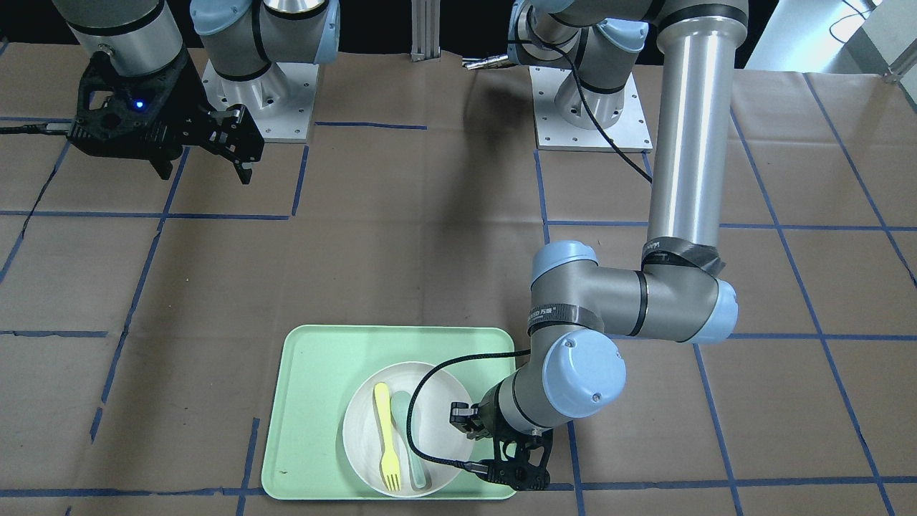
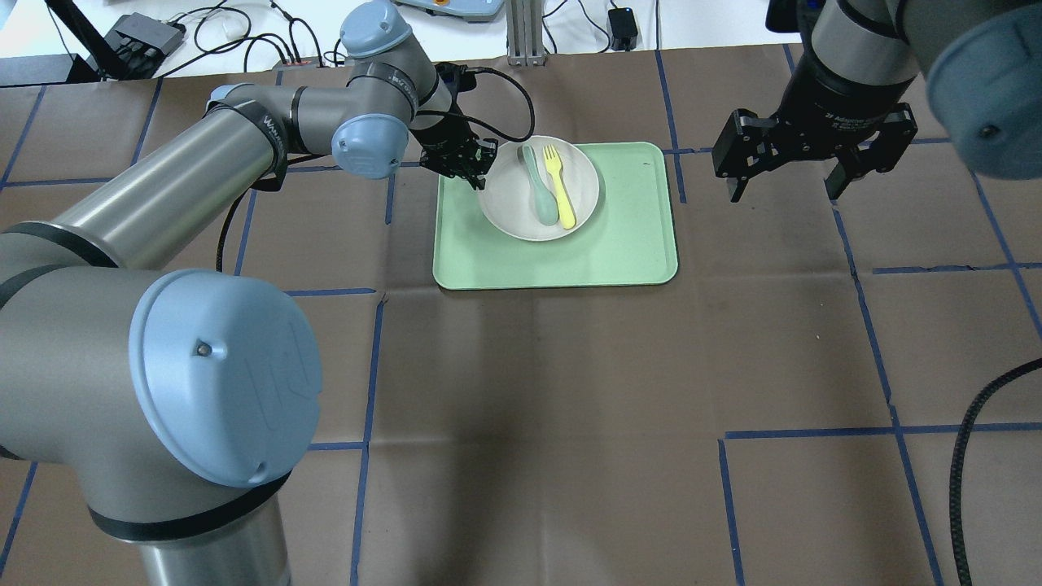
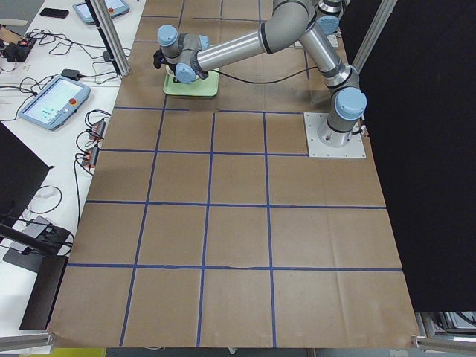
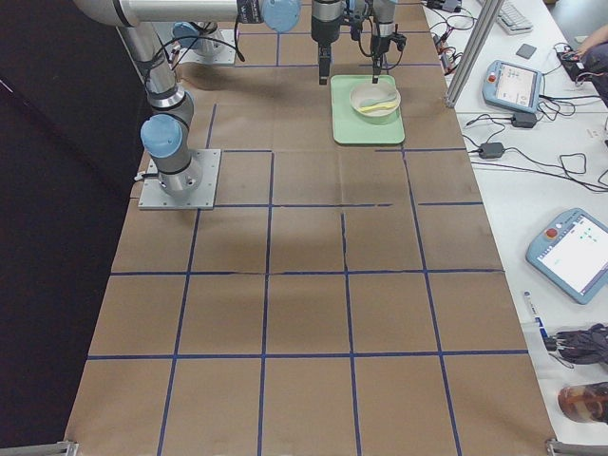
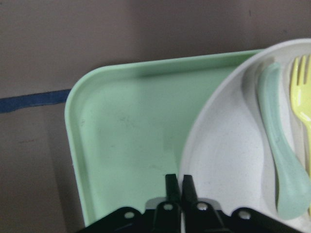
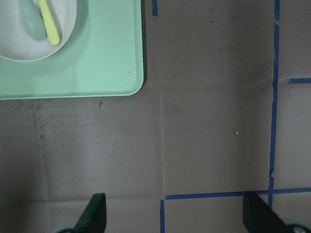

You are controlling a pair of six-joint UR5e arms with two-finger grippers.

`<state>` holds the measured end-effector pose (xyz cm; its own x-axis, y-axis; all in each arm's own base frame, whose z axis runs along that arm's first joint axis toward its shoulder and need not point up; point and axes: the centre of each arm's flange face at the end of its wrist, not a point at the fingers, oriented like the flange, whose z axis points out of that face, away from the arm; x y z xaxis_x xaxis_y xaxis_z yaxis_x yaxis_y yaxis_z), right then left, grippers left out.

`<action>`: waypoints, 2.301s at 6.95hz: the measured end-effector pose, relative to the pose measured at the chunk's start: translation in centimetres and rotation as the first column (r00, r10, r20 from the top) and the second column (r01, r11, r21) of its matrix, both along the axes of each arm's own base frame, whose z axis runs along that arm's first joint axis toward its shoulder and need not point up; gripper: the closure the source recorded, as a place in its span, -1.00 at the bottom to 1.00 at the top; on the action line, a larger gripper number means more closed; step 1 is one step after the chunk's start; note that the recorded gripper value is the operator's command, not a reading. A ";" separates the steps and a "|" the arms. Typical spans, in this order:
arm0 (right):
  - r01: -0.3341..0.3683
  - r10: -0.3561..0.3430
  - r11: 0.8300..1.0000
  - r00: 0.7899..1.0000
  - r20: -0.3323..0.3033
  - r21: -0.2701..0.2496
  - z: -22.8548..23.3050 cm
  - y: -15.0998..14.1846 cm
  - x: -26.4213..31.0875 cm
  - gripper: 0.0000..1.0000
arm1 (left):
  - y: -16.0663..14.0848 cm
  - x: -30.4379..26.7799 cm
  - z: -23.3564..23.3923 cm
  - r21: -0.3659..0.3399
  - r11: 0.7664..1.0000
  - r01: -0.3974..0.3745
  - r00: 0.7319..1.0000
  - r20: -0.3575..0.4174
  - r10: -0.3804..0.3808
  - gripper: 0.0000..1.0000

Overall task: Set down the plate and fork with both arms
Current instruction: 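Lower the plate onto the tray and open the left gripper, then lift the left gripper away while the right gripper moves over the plate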

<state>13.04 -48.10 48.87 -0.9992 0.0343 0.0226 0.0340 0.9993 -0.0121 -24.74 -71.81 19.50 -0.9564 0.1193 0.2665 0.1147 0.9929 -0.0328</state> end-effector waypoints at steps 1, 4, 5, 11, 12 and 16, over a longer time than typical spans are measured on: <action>0.000 0.000 1.000 1.000 0.000 0.000 0.0 0.0 0.0 -1.00 | 0.2 -0.2 -0.2 0.006 1.000 -0.001 1.000 0.000 0.001 0.92; 0.001 -0.001 1.000 1.000 -0.001 0.008 -0.9 0.6 -0.1 -1.00 | 0.8 -0.3 0.7 0.012 1.000 0.010 1.000 0.003 -0.010 0.93; 0.001 -0.001 1.000 1.000 -0.001 0.005 -1.0 0.9 -0.1 -1.00 | 0.8 -0.3 0.9 0.007 1.000 0.027 1.000 0.002 -0.027 0.93; 0.001 -0.001 1.000 1.000 0.000 -0.011 -0.3 0.7 -0.1 -1.00 | 1.7 -0.5 0.1 -0.003 0.987 0.163 0.987 0.003 -0.163 -0.96; 0.001 -0.001 1.000 1.000 0.000 -0.015 0.0 0.7 -0.1 -1.00 | 1.8 -0.5 0.4 -0.008 0.986 0.165 0.986 0.003 -0.165 -0.98; 0.002 -0.002 1.000 1.000 0.003 -0.012 -0.2 -0.5 0.0 -1.00 | 5.2 0.7 13.9 0.045 0.989 0.144 0.986 0.082 -0.147 -0.99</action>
<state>12.99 -48.56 48.63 -0.9992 0.0362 0.0195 0.0357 0.9991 -0.0239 -24.02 -66.58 33.37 -0.9489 0.2502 0.1924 0.2590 0.9656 0.0214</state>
